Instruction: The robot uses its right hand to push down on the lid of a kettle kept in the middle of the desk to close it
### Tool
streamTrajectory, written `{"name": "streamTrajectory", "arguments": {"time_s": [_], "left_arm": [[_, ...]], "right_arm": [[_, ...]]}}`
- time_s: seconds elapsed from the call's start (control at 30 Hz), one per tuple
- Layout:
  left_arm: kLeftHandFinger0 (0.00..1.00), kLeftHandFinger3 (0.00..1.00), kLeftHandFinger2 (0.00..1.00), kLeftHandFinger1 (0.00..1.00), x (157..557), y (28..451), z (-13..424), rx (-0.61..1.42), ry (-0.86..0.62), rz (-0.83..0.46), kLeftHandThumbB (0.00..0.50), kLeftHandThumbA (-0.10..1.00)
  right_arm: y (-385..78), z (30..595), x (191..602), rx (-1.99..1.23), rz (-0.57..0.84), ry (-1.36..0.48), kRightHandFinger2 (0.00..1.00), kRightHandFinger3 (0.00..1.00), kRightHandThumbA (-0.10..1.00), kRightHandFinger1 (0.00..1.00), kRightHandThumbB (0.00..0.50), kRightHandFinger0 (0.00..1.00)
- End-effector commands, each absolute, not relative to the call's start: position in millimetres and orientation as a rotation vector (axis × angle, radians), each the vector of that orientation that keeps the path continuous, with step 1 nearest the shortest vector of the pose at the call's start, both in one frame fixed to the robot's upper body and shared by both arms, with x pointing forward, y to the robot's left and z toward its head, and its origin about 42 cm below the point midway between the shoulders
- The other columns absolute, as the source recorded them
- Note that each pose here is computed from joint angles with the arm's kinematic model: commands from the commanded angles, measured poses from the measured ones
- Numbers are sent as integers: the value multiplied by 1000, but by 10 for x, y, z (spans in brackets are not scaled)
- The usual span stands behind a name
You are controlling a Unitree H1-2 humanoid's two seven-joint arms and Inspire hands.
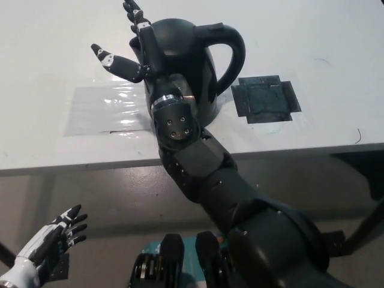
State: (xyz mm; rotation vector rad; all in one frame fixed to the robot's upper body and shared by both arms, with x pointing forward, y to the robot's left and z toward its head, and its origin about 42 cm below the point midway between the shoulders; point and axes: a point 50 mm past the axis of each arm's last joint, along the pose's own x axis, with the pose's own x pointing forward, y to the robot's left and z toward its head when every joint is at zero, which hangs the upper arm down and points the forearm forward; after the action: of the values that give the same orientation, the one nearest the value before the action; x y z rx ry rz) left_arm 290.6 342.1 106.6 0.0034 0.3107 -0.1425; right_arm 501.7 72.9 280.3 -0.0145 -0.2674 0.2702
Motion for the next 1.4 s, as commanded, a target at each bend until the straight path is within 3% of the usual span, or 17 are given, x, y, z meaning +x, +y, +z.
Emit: {"name": "streamTrajectory", "arguments": {"time_s": [0.0, 0.17, 0.23, 0.3, 0.33, 0.4, 0.53, 0.8, 0.93, 1.07, 1.27, 1.37], "left_arm": [[1000, 1000, 1000, 1000, 2900, 3466, 1159, 14, 265, -158, 83, 783], [1000, 1000, 1000, 1000, 2894, 3480, 1154, 18, 267, -153, 70, 793], [1000, 1000, 1000, 1000, 2839, 3491, 1136, 18, 271, -143, 65, 799], [1000, 1000, 1000, 1000, 2835, 3487, 1123, 16, 270, -143, 65, 802], [1000, 1000, 1000, 1000, 2837, 3485, 1120, 6, 271, -142, 69, 800], [1000, 1000, 1000, 1000, 2837, 3485, 1119, 3, 271, -142, 67, 797], [1000, 1000, 1000, 1000, 2873, 3512, 1173, 1, 266, -130, 77, 797], [1000, 1000, 1000, 1000, 2804, 3558, 1138, 23, 279, -138, 98, 822], [1000, 1000, 1000, 1000, 2820, 3543, 1148, 18, 275, -136, 89, 823], [1000, 1000, 1000, 1000, 2820, 3574, 1162, 30, 268, -141, 88, 847], [1000, 1000, 1000, 1000, 2838, 3615, 1200, 22, 269, -116, 86, 816], [1000, 1000, 1000, 1000, 2834, 3635, 1195, 24, 273, -107, 90, 827]], "right_arm": [[427, 2177, 5005, -33, 220, -42, 1000, 1000, 775, 1000, 106, 1000], [397, 2557, 5143, 4, 225, -161, 1000, 1000, 742, 1000, 107, 1000], [435, 2793, 5189, -1, 235, -214, 1000, 1000, 833, 1000, 142, 1000], [447, 2975, 5213, 10, 247, -265, 1000, 1000, 817, 1000, 99, 1000], [439, 3440, 5228, 30, 266, -406, 1000, 1000, 760, 1000, 33, 1000], [431, 3494, 5213, 38, 269, -420, 1000, 1000, 734, 1000, 21, 1000], [303, 4159, 4956, 62, 284, -592, 1000, 1000, 733, 1000, 5, 1000], [-621, 4983, 4416, -44, 267, -823, 1000, 1000, 806, 1000, 37, 1000], [-823, 5073, 4309, -45, 258, -848, 1000, 1000, 817, 1000, 59, 1000], [-1235, 5000, 4025, -44, 256, -875, 1000, 1000, 798, 1000, 1, 1000], [-1872, 4511, 3621, -80, 173, -835, 1000, 1000, 762, 1000, 42, 1000], [-2142, 4197, 3476, -101, 157, -797, 1000, 1000, 765, 1000, 23, 1000]]}}
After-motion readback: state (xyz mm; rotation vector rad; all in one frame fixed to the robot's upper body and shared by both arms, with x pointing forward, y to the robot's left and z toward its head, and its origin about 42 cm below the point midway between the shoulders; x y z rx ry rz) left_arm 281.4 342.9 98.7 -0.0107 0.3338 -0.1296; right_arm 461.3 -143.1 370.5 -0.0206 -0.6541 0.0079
